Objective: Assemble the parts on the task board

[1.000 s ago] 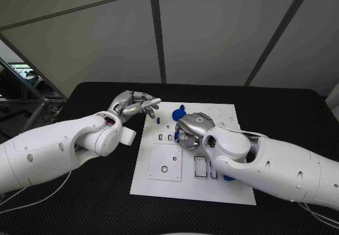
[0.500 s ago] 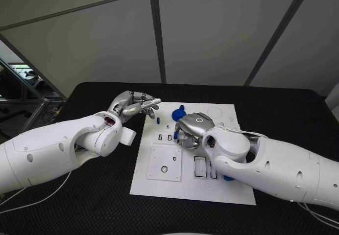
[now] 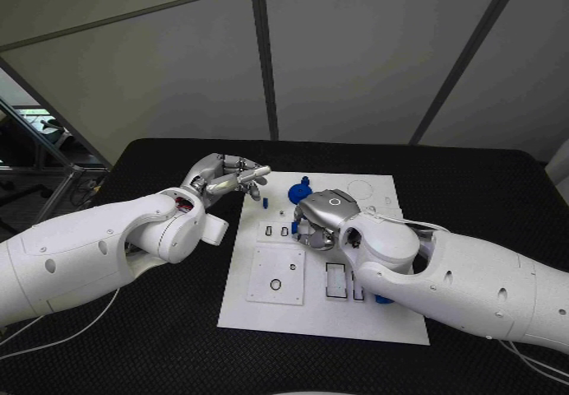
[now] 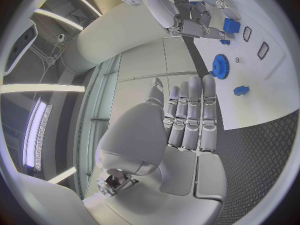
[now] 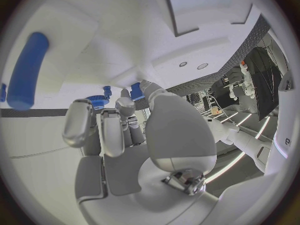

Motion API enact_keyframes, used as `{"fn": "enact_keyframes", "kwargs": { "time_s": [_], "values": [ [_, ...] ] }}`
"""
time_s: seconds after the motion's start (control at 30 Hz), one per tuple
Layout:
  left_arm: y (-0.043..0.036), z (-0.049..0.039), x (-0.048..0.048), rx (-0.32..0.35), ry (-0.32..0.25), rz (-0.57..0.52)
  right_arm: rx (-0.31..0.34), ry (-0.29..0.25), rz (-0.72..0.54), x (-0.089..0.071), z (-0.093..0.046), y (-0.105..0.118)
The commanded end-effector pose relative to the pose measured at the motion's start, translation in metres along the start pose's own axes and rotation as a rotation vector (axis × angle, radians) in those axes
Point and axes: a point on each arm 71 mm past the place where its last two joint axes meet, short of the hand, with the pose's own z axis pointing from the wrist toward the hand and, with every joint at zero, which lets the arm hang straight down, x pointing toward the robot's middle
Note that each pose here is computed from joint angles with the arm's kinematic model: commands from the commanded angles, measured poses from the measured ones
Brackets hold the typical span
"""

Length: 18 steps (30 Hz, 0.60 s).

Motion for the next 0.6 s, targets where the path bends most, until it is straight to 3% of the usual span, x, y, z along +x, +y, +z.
{"fn": "enact_keyframes", "kwargs": {
  "time_s": [0.03, 0.6],
  "values": [
    [-0.0013, 0.0006, 0.0016, 0.003, 0.016, -0.005, 0.010, 0.008, -0.012, 0.0008, 0.0002, -0.0007],
    [-0.0007, 0.0010, 0.0013, -0.001, 0.018, -0.005, 0.004, -0.018, -0.001, -0.0017, -0.0020, -0.0007]
  ]
}}
